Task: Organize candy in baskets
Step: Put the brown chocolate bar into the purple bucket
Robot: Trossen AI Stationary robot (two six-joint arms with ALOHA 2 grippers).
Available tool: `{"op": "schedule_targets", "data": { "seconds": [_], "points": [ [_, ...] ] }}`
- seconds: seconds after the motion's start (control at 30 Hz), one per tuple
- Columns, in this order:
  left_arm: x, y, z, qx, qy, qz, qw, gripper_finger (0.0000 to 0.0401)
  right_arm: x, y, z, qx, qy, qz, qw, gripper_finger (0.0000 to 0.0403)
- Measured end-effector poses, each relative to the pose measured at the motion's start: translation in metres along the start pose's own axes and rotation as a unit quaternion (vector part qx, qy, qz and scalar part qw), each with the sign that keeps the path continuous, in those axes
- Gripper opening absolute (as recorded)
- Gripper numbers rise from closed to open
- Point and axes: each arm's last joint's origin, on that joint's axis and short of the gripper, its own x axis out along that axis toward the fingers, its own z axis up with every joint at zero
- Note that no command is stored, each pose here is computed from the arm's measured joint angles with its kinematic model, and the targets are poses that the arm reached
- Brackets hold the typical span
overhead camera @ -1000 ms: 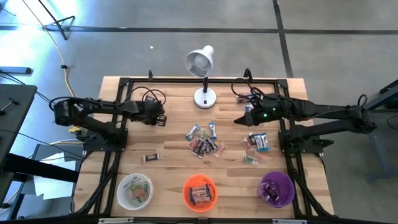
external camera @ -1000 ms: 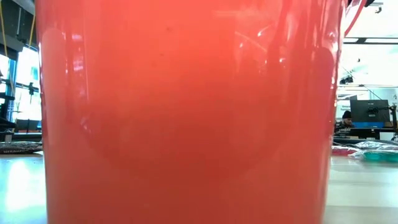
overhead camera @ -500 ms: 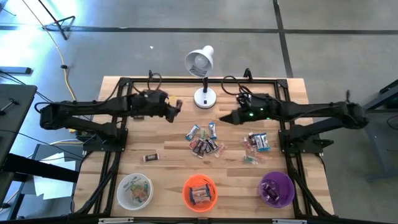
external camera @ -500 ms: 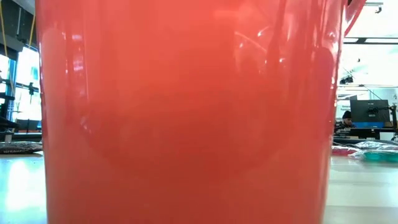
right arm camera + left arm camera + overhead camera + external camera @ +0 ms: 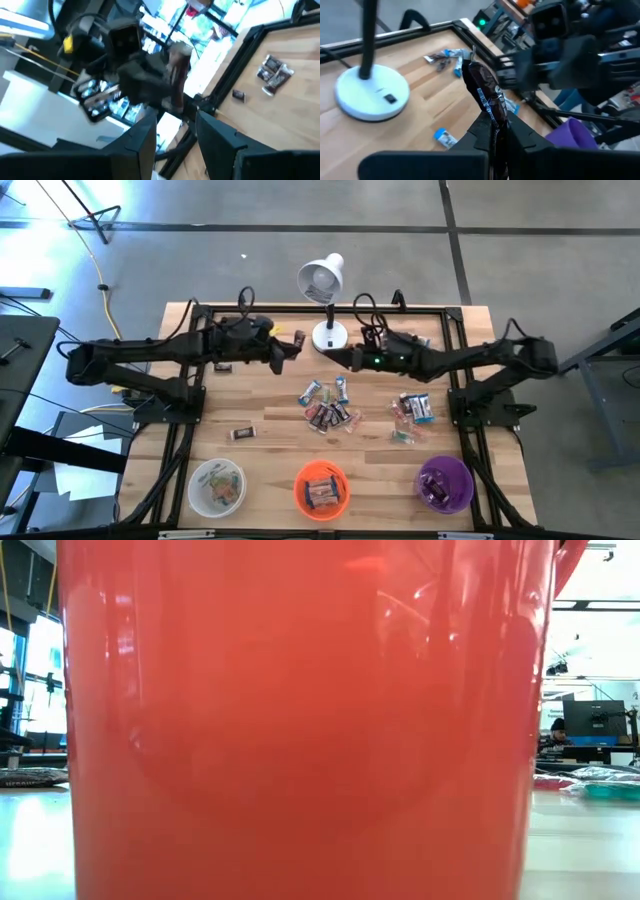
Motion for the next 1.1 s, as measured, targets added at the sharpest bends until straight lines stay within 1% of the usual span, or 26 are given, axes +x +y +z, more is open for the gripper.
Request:
{"op": "schedule_targets", "data": {
  "seconds": [0.1,0.27,0.37,0.5,0.57,0.77,0.97,1.1],
  "points": [
    [0.009,-0.004,-0.004,-0.007,0.003,-0.010,1.000,0.0005,0.009,0.000,0.000,-0.010,-0.007,0.000,1.000,0.0133],
    [0.022,-0.009,-0.009,-0.018,0.005,-0.027,0.999,0.0005,0.025,0.014,0.009,-0.050,-0.015,0.010,0.999,0.0133],
    [0.026,-0.012,-0.009,-0.020,0.001,-0.045,0.999,0.0005,0.032,0.022,0.016,-0.078,0.004,-0.011,0.997,0.0133],
    [0.026,-0.012,-0.009,-0.020,-0.002,-0.046,0.999,0.0005,0.037,0.031,0.021,-0.111,0.041,-0.057,0.991,0.0133],
    [0.025,-0.012,-0.009,-0.021,-0.003,-0.045,0.999,0.0005,0.038,0.034,0.023,-0.123,0.055,-0.071,0.988,0.0133],
    [0.025,-0.012,-0.008,-0.021,-0.007,-0.046,0.999,0.0005,0.037,0.040,0.026,-0.129,0.063,-0.072,0.987,0.0133],
    [0.025,-0.011,-0.009,-0.020,-0.004,-0.042,0.999,0.0005,0.032,0.035,0.025,-0.126,0.094,-0.112,0.981,0.0133],
    [0.024,-0.012,-0.007,-0.021,-0.011,-0.045,0.999,0.0005,0.031,0.033,0.025,-0.125,0.097,-0.117,0.980,0.0133]
  ]
}}
